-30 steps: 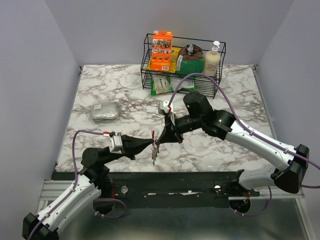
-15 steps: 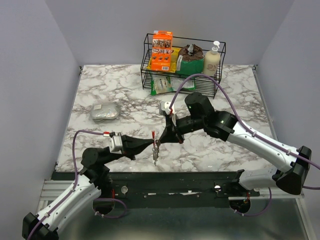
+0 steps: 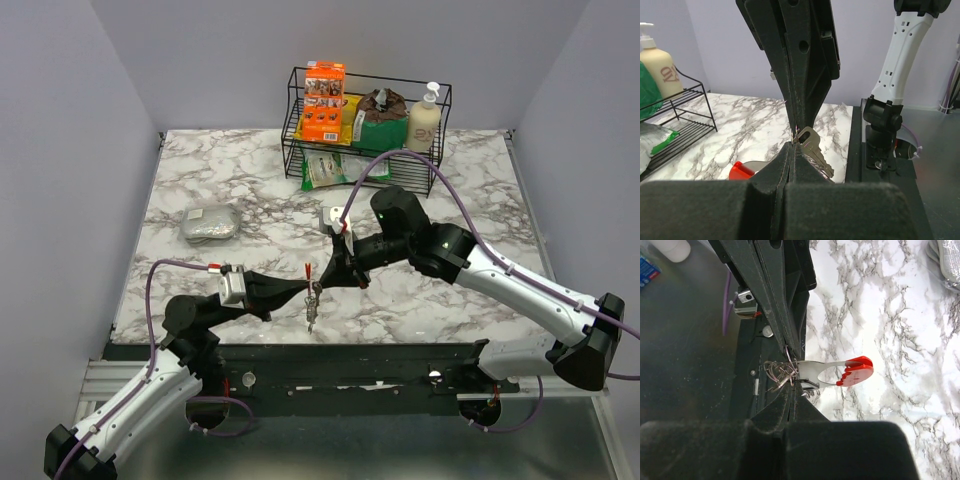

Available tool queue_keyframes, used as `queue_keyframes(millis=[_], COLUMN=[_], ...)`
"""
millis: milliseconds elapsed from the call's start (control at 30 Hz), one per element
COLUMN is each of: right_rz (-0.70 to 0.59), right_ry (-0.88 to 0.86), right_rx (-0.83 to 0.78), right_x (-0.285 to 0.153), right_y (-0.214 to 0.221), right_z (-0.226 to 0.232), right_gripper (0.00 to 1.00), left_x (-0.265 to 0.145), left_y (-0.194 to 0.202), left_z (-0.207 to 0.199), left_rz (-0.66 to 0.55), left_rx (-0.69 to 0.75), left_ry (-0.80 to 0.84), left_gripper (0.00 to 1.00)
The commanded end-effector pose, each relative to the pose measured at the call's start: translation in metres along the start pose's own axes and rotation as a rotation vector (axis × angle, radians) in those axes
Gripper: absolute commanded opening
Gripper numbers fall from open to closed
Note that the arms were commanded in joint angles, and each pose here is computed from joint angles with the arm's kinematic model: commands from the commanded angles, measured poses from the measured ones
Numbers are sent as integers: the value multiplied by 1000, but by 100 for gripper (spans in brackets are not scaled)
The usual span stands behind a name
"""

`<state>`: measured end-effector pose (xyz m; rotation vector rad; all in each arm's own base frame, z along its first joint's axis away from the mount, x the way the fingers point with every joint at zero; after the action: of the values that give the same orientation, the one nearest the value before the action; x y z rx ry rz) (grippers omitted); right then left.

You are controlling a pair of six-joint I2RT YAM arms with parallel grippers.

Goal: Put the keys on the keyring

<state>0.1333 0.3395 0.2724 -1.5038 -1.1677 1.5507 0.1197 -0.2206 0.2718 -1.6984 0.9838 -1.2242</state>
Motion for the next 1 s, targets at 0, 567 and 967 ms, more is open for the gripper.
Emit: queue_keyframes(millis=[0, 567, 967], right_rz=[40, 17, -163], right_ry=[-25, 103, 229], right_rx=[13, -50, -182], right_x=[3, -15, -47], right_y=[14, 3, -32], right_z=[3, -7, 1], right_gripper=[6, 61, 96], left_x=[3, 5, 7], left_y=[-21, -22, -22], left_z=[-17, -18, -20], left_rz=[-49, -50, -42], left_rx=[50, 50, 49], left_ry=[77, 83, 101], left_gripper=[0, 0, 0])
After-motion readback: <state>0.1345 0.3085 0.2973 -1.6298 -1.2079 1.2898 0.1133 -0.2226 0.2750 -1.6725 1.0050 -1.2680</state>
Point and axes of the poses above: each gripper's point midway between its finger pads, its own x axis out along the fingers, its own z axis along the line the jaws close on, y = z × x, the point moved 1 cm from there along -x, back along the fingers, and after that the axes turned 14 degrees about -x, right-handed, at the moved point
